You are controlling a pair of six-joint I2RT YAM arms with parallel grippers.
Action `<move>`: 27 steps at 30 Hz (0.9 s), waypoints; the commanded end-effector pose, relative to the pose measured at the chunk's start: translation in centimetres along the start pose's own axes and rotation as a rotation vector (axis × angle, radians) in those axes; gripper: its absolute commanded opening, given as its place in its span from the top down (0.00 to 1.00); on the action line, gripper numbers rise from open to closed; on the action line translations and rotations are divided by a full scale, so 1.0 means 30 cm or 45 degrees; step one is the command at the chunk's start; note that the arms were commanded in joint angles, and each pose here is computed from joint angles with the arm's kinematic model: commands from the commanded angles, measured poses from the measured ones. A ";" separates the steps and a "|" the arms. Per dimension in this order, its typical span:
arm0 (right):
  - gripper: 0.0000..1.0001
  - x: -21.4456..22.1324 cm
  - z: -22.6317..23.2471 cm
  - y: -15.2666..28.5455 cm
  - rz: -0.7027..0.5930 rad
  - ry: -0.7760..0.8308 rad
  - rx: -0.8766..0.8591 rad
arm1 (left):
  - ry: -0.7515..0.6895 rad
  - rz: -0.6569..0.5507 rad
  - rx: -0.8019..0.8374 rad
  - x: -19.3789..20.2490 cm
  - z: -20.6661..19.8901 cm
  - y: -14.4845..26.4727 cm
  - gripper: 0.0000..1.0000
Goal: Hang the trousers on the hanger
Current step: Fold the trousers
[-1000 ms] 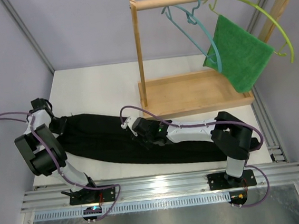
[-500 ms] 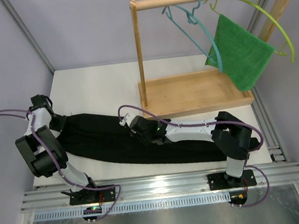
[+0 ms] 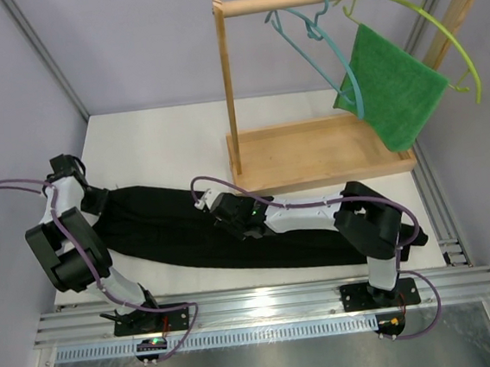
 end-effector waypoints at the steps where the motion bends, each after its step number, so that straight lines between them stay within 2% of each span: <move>1: 0.96 -0.101 -0.002 0.099 -0.139 -0.013 0.001 | 0.026 -0.099 0.068 -0.051 -0.039 0.083 0.99; 7: 0.96 -0.124 0.019 0.203 -0.209 -0.009 -0.083 | 0.002 -0.113 0.040 -0.056 -0.030 0.129 1.00; 15: 0.96 -0.101 0.088 0.298 -0.267 0.010 -0.302 | -0.025 -0.118 -0.057 -0.038 0.018 0.158 0.99; 21: 0.96 -0.029 0.091 0.306 -0.273 -0.037 -0.366 | -0.058 -0.088 -0.068 0.004 0.048 0.145 0.99; 24: 0.96 -0.008 0.098 0.284 -0.248 -0.068 -0.371 | -0.057 -0.093 0.122 0.020 0.007 0.139 0.83; 25: 0.96 -0.001 0.109 0.274 -0.244 -0.073 -0.399 | -0.050 -0.094 0.140 0.031 0.008 0.122 0.75; 27: 0.96 0.002 0.129 0.265 -0.242 -0.095 -0.439 | -0.039 -0.088 0.136 0.040 0.014 0.113 0.65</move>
Point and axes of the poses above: each gripper's point midway between its finger pads, its own y axis back along the fingers, its own z axis along the line the jaws close on, x = y × z, the point moved 7 cm from there along y, back along the fingers, and after that the axes turned 8 degrees about -y, right-handed, at the moved point
